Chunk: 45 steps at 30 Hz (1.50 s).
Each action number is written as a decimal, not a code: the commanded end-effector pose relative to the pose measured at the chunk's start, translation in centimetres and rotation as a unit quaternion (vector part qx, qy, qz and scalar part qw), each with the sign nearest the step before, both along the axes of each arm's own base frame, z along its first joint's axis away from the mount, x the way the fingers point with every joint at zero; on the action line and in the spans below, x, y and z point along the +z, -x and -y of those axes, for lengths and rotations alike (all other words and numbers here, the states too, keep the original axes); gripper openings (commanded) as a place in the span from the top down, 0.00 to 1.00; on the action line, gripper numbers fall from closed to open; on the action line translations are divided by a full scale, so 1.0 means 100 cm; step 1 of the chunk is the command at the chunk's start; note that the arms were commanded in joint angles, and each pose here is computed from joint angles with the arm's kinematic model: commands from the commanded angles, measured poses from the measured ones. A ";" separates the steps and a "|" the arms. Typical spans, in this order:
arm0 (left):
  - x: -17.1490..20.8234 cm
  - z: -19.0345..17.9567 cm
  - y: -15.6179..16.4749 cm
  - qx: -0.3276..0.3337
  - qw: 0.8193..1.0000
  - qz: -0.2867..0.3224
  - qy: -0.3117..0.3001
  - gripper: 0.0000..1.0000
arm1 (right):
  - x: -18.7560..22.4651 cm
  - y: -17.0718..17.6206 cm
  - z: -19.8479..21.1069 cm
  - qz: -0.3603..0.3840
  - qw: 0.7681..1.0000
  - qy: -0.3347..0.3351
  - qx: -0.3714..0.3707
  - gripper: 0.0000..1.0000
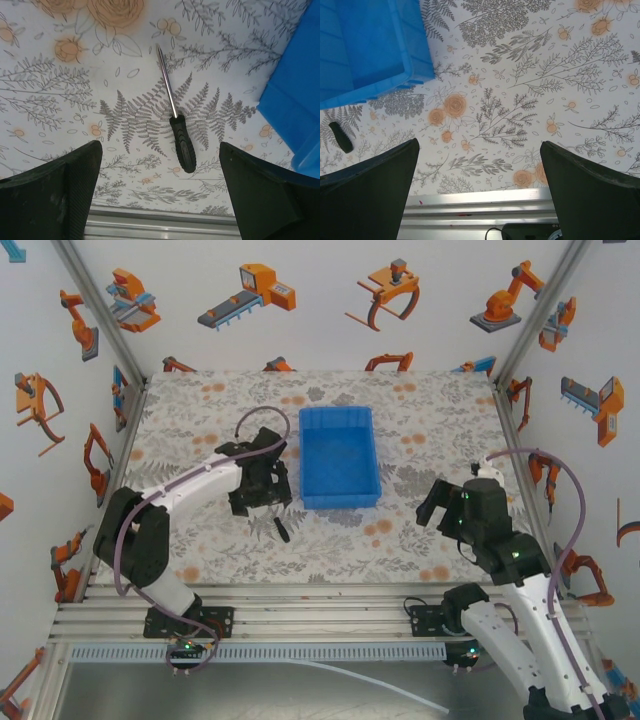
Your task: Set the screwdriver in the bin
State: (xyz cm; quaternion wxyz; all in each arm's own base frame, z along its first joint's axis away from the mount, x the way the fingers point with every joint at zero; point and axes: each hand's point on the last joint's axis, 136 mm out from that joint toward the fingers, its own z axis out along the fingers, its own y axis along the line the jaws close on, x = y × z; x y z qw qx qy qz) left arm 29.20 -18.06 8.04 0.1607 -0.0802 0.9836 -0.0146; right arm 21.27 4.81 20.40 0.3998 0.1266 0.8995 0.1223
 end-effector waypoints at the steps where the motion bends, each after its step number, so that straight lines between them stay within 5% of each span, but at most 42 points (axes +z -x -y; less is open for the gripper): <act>1: -0.007 0.007 0.016 0.001 1.000 -0.019 0.016 0.09 | -0.004 0.005 -0.005 -0.009 1.000 -0.011 0.010 0.01; 28: -0.058 0.019 0.042 -0.039 0.996 -0.072 -0.025 0.22 | -0.007 0.013 -0.015 -0.007 0.999 -0.039 0.032 0.01; 45: -0.062 0.010 0.038 -0.044 0.995 -0.061 -0.058 0.70 | -0.007 0.013 -0.017 0.000 0.998 -0.051 0.035 0.01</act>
